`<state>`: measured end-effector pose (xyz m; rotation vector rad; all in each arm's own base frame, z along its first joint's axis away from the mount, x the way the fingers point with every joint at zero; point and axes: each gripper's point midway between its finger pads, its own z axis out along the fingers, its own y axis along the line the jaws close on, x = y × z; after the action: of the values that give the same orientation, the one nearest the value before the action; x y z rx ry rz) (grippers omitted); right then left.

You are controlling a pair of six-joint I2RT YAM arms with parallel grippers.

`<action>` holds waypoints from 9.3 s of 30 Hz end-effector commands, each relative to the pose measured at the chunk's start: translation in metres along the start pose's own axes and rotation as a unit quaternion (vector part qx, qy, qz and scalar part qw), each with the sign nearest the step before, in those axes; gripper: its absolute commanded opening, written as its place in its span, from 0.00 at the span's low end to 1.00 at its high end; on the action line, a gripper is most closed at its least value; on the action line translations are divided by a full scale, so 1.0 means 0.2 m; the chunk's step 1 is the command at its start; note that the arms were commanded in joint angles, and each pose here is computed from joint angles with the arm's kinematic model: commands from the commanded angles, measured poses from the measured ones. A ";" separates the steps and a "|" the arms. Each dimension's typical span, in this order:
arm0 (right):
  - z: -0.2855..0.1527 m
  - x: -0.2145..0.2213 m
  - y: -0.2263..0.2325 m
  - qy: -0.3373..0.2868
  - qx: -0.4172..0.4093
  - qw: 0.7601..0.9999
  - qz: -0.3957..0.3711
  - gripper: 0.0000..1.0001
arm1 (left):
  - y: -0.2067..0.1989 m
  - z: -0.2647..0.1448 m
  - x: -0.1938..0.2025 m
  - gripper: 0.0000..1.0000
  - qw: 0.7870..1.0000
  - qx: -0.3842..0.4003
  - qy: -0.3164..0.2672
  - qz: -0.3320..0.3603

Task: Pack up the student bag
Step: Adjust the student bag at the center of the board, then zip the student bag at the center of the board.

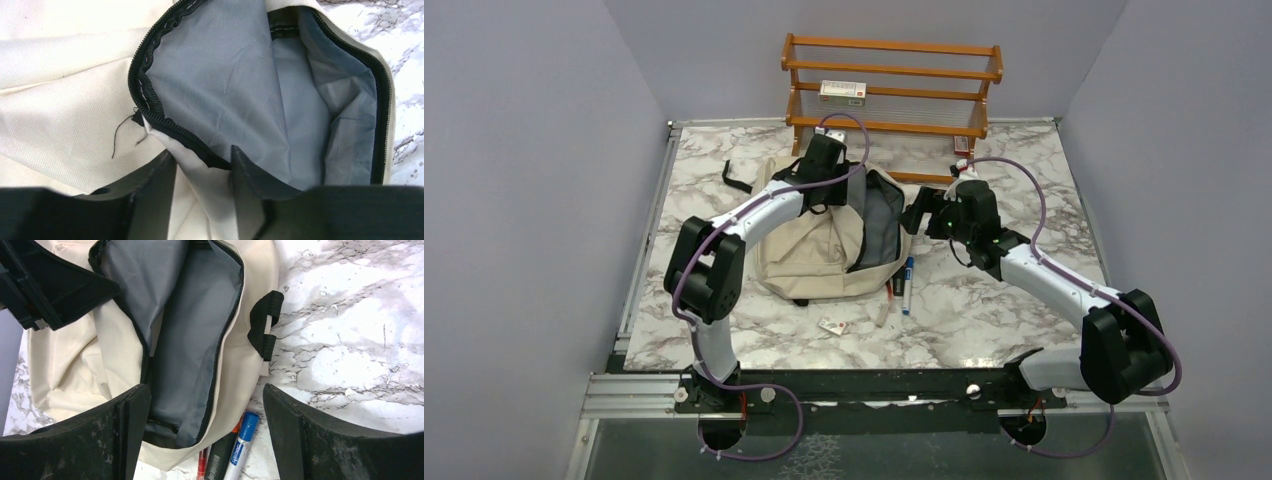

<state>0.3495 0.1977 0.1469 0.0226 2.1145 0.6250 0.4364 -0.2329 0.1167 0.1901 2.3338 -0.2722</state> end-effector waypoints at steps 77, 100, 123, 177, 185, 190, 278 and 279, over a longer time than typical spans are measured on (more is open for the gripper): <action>0.16 0.38 0.19 0.214 -0.166 0.962 -0.019 0.55 | 0.84 -0.23 0.41 0.70 0.986 -0.130 0.046 -0.092; -0.10 0.14 0.16 0.121 -0.046 0.980 -0.154 0.71 | 0.63 -0.28 -0.19 0.73 0.994 -0.041 -0.092 -0.037; -0.14 -0.11 0.10 0.012 0.026 0.992 -0.124 0.78 | 0.04 -0.03 0.04 0.78 0.992 -0.013 -0.052 0.118; 0.85 -0.06 0.44 0.186 -0.313 0.896 -0.253 0.43 | 0.07 -0.12 0.40 0.00 0.998 -0.008 0.005 0.064; 0.88 0.06 0.38 0.216 -0.320 0.887 -0.254 0.50 | 0.06 -0.11 0.40 0.00 0.998 -0.006 0.008 0.058; 0.92 0.10 0.39 0.219 -0.322 0.883 -0.263 0.56 | 0.04 -0.10 0.42 0.00 0.998 0.005 0.012 0.055; 0.56 -0.47 0.49 -0.001 -0.249 0.943 -0.222 0.00 | 0.08 -0.24 0.04 0.55 0.991 0.094 -0.095 -0.018; 0.56 -0.50 0.52 -0.008 -0.260 0.941 -0.216 0.00 | 0.08 -0.27 -0.02 0.59 0.988 0.104 -0.114 -0.016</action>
<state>0.4608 0.2948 0.1546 -0.7425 1.9540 0.7471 0.3880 -0.2034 0.0951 0.1946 2.2817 -0.3816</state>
